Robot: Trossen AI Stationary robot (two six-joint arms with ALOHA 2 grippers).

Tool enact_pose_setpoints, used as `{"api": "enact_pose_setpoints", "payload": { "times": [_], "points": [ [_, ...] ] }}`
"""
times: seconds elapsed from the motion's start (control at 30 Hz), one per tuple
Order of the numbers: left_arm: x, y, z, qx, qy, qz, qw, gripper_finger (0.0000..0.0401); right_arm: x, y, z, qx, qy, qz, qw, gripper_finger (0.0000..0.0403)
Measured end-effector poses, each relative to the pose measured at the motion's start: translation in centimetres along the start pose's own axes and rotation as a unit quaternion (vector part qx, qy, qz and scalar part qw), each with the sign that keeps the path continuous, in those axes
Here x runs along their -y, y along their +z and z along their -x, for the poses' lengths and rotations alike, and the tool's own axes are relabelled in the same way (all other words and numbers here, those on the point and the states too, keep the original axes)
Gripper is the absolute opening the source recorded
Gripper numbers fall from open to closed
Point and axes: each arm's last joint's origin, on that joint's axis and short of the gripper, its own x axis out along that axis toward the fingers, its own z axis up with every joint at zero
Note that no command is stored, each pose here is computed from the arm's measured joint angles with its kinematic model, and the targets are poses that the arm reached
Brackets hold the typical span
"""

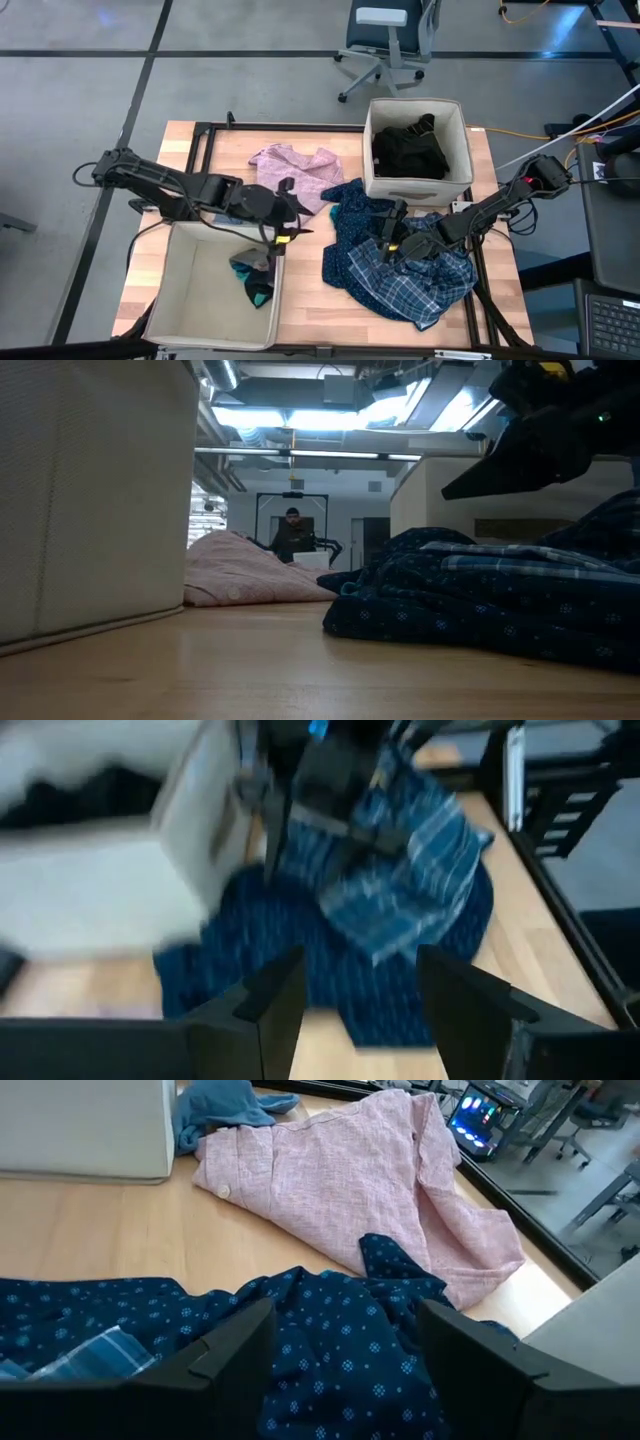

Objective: Sort clothes
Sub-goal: Put the blue checkered shirt into the bottom white laundry organizer

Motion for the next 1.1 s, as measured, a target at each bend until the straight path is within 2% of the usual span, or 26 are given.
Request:
{"api": "enact_pose_setpoints", "payload": {
  "times": [0.13,0.27,0.43,0.63,0.83,0.97,1.1],
  "points": [
    [0.1,0.5,-0.3,0.038,0.002,-0.029,0.999,0.0180,0.0,0.0,0.0,-0.001,0.004,-0.027,1.000,0.0244],
    [0.2,-0.5,-1.0,0.069,0.003,-0.029,0.997,0.0180,0.0,0.3,0.1,0.001,0.013,-0.044,0.999,0.0244],
    [0.4,-2.4,-2.0,0.099,0.009,-0.001,0.995,0.0180,-0.1,2.7,0.8,0.010,0.070,-0.048,0.996,0.0244],
    [1.3,-4.6,-2.7,0.120,0.038,0.017,0.992,0.0180,0.2,5.5,2.2,-0.050,0.133,-0.020,0.990,0.0244],
    [1.8,-6.2,-3.0,0.137,0.054,0.023,0.989,0.0180,0.3,7.4,3.5,-0.151,0.216,-0.030,0.964,0.0243],
    [1.9,-6.7,-3.1,0.142,0.053,0.024,0.988,0.0180,0.2,6.8,3.9,-0.210,0.265,-0.050,0.940,0.0243],
    [1.9,-6.9,-3.1,0.138,0.054,0.023,0.989,0.0180,0.1,6.0,4.1,-0.272,0.291,-0.066,0.915,0.0243]
  ]
}}
